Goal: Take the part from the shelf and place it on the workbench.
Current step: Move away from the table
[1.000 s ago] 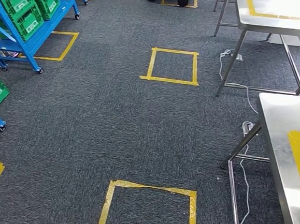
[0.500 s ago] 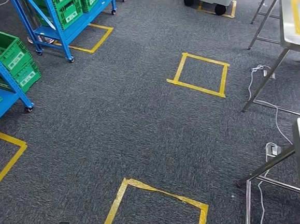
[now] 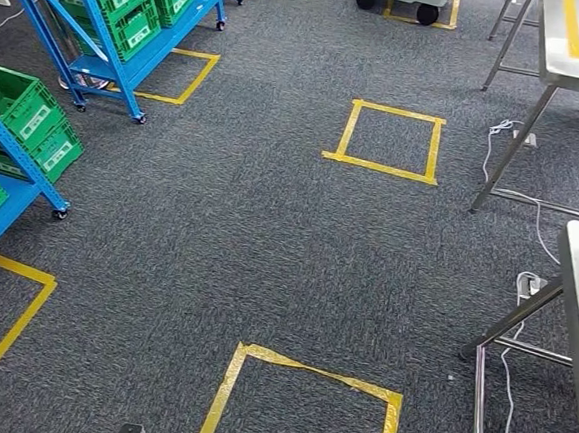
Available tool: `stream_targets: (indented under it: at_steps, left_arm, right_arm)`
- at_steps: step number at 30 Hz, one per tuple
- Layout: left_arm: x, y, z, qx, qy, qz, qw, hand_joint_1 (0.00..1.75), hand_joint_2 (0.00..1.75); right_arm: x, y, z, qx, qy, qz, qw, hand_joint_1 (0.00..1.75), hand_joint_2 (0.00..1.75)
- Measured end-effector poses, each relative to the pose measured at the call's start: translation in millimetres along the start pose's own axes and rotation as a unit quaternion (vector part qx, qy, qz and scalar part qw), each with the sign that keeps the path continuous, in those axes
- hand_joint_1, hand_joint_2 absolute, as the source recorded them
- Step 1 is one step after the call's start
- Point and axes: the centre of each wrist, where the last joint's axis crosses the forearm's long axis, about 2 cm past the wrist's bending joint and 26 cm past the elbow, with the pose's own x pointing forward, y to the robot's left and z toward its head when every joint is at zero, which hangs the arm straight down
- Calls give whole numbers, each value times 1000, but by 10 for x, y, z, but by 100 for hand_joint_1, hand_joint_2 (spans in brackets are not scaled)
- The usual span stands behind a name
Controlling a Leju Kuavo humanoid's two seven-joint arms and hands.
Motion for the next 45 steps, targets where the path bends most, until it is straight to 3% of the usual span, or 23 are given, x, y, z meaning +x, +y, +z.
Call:
stream_targets:
  at_steps: [21, 29, 45]
  left_arm:
    - [-11, 80, -14, 13, 8, -14, 1000, 0, 0]
    - [33, 129, -44, 14, 2, -35, 999, 0, 0]
    - [48, 189, -72, 20, -4, -44, 999, 0, 0]
  right_arm:
    - [36, 38, 16, 14, -1, -10, 1000, 0, 0]
    - [30, 25, 11, 17, -1, 30, 999, 0, 0]
    - [22, 30, 10, 14, 5, 41, 999, 0, 0]
